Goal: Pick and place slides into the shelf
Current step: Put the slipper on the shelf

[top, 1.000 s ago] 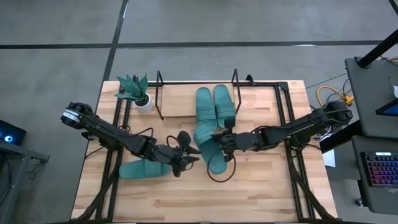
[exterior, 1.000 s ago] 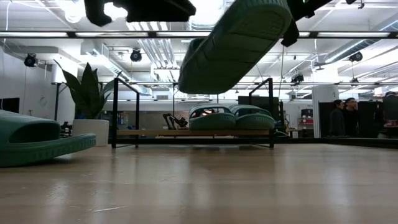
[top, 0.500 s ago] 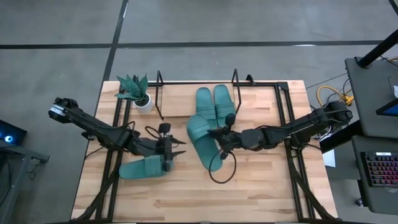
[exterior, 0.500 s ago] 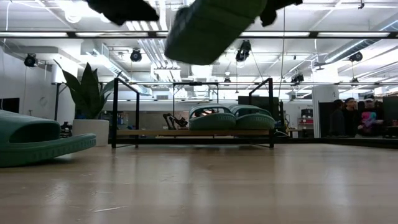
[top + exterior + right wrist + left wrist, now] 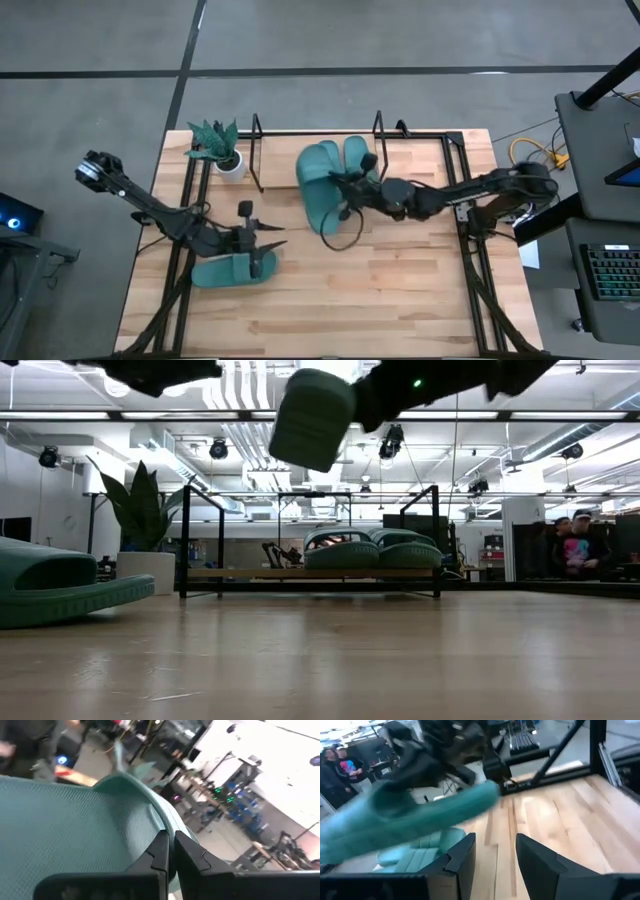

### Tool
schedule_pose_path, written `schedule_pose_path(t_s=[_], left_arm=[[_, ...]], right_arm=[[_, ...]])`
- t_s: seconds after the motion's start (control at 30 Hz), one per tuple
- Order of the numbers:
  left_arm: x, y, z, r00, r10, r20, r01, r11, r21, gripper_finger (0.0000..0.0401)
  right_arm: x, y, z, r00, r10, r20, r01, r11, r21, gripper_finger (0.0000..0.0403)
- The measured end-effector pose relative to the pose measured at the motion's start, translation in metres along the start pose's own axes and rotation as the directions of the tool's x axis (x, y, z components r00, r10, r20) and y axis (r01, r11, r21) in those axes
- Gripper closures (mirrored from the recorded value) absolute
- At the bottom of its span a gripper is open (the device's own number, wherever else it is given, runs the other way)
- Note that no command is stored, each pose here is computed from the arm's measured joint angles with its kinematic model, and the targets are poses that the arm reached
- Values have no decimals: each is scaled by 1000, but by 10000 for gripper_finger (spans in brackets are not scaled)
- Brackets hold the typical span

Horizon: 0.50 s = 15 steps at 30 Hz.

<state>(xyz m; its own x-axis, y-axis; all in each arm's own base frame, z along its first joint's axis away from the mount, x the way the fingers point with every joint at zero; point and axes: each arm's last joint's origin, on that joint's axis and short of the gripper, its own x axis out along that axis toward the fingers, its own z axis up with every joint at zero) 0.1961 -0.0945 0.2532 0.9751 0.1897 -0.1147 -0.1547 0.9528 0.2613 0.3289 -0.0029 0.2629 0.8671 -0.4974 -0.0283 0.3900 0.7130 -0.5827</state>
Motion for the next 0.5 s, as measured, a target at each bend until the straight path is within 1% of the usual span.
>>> schedule_pose_path(t_s=[0.03, 0.1, 0.2, 0.23, 0.27, 0.37, 0.5], left_arm=[[-1, -1, -3, 1000, 15, -11, -15, 1000, 9, 276], [-4, -3, -8, 996, 84, -31, -83, 996, 29, 276], [-15, -3, -7, 967, 251, -37, -250, 968, 26, 276], [-18, -3, -7, 955, 293, -40, -292, 956, 30, 276], [-21, -5, -9, 950, 310, -41, -308, 951, 37, 276], [-27, -8, -14, 951, 305, -43, -303, 951, 60, 276], [-32, -10, -12, 957, 287, -30, -286, 957, 43, 276]], right_arm=[[6, 0, -3, 1000, -8, 10, 8, 1000, 0, 394], [22, -1, -7, 1000, -26, 6, 27, 1000, -11, 394], [49, -1, -11, 998, -51, -24, 50, 998, -22, 394], [58, -1, -12, 998, -59, -31, 58, 998, -31, 394], [67, -2, -13, 997, -67, -39, 66, 997, -46, 394], [95, -7, -13, 994, -94, -51, 90, 994, -61, 394], [130, -14, -18, 997, -42, -66, 38, 997, -59, 394]])
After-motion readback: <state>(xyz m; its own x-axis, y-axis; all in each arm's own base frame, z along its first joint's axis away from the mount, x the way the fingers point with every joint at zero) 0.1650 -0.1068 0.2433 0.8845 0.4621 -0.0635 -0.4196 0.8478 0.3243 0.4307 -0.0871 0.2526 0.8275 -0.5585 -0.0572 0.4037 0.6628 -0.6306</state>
